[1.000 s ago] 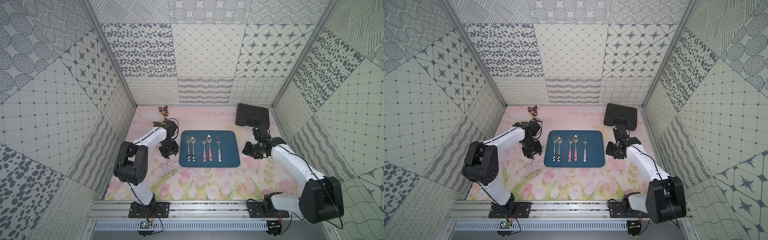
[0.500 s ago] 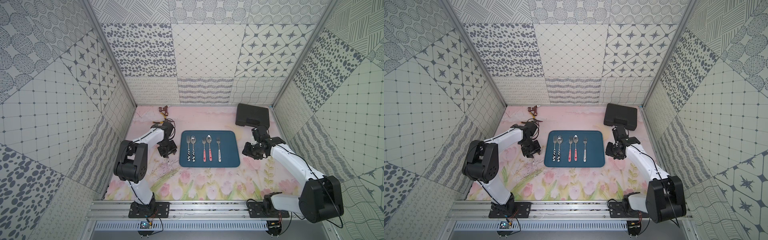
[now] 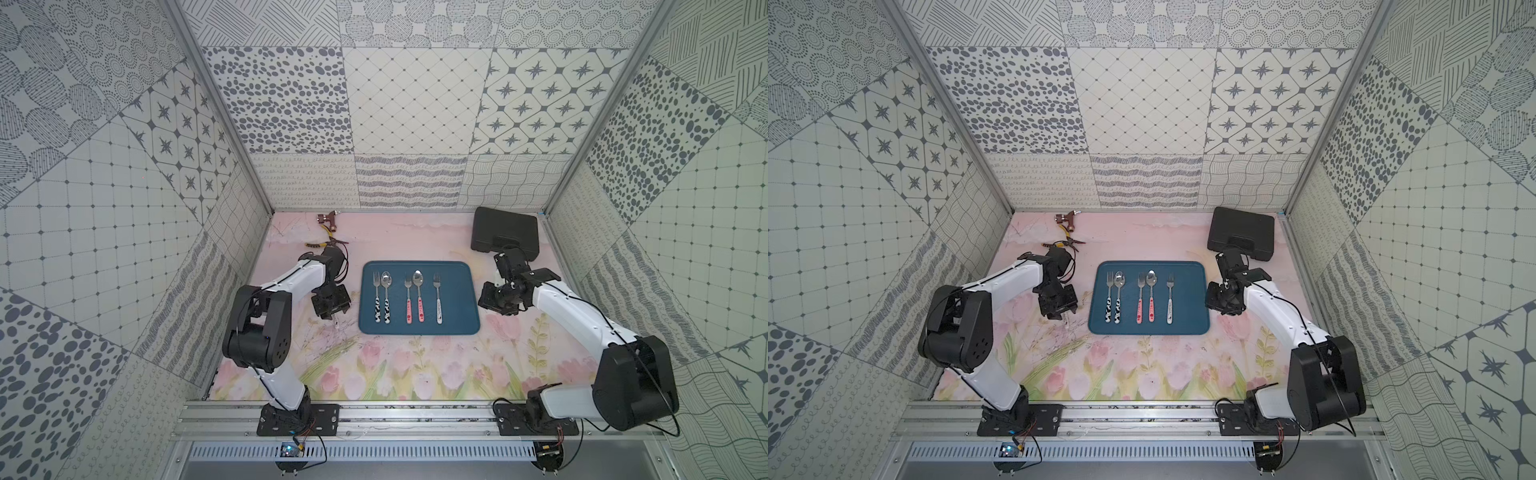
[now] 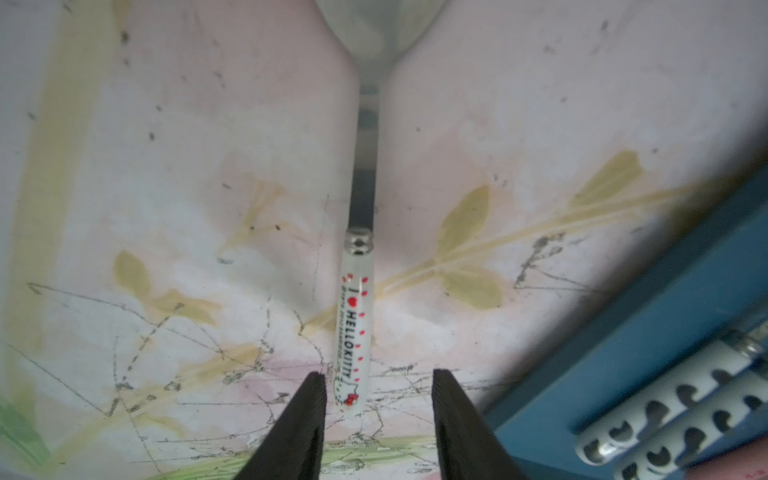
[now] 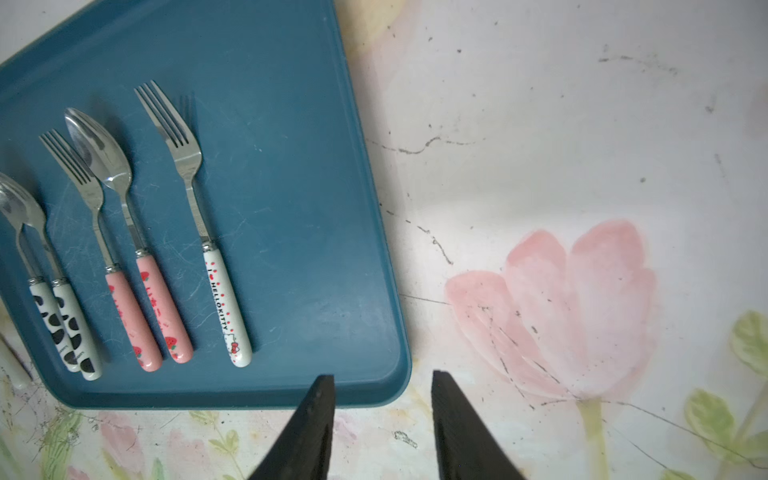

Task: Set the spoon and fork side by side
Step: Pick up the spoon from the center of the board.

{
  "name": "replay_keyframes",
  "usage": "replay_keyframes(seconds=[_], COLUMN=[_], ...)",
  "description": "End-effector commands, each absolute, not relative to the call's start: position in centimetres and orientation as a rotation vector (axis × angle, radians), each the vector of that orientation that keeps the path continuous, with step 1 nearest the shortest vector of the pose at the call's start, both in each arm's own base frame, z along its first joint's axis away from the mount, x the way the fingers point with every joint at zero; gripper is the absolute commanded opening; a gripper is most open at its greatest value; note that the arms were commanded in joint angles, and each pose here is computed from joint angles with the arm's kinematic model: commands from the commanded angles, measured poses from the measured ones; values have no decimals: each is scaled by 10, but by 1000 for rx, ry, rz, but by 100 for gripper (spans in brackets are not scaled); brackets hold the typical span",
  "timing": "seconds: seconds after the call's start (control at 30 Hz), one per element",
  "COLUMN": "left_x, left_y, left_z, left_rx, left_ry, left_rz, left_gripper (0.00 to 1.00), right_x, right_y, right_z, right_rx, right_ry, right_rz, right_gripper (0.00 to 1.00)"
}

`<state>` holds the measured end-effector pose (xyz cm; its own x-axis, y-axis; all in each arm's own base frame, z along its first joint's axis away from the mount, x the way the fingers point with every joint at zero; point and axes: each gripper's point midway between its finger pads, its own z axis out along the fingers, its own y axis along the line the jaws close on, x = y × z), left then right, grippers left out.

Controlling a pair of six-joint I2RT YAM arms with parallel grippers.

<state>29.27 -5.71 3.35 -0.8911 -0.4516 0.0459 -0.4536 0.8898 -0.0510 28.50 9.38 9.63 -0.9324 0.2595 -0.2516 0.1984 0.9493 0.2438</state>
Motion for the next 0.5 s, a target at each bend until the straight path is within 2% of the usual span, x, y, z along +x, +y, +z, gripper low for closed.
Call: replay_keyframes(seconds=[0.0, 0.2, 0.37, 0.47], left_x=[286, 286, 284, 282], left_y=[-46, -45, -45, -43], left_z=[18, -5, -12, -12], left_rx=[671, 694, 716, 722], left_ry=[-2984, -2942, -2919, -2917], left_rz=[5, -7, -16, -31], left_gripper=[46, 37, 15, 6], right_x=[296, 295, 294, 294], right_y=[95, 93, 93, 92], right_z=[105, 107, 107, 108], right_rx=[334, 331, 331, 330], right_ry=[2776, 2772, 2770, 2768], right_rz=[300, 294, 292, 289], right_gripper=[43, 43, 43, 42])
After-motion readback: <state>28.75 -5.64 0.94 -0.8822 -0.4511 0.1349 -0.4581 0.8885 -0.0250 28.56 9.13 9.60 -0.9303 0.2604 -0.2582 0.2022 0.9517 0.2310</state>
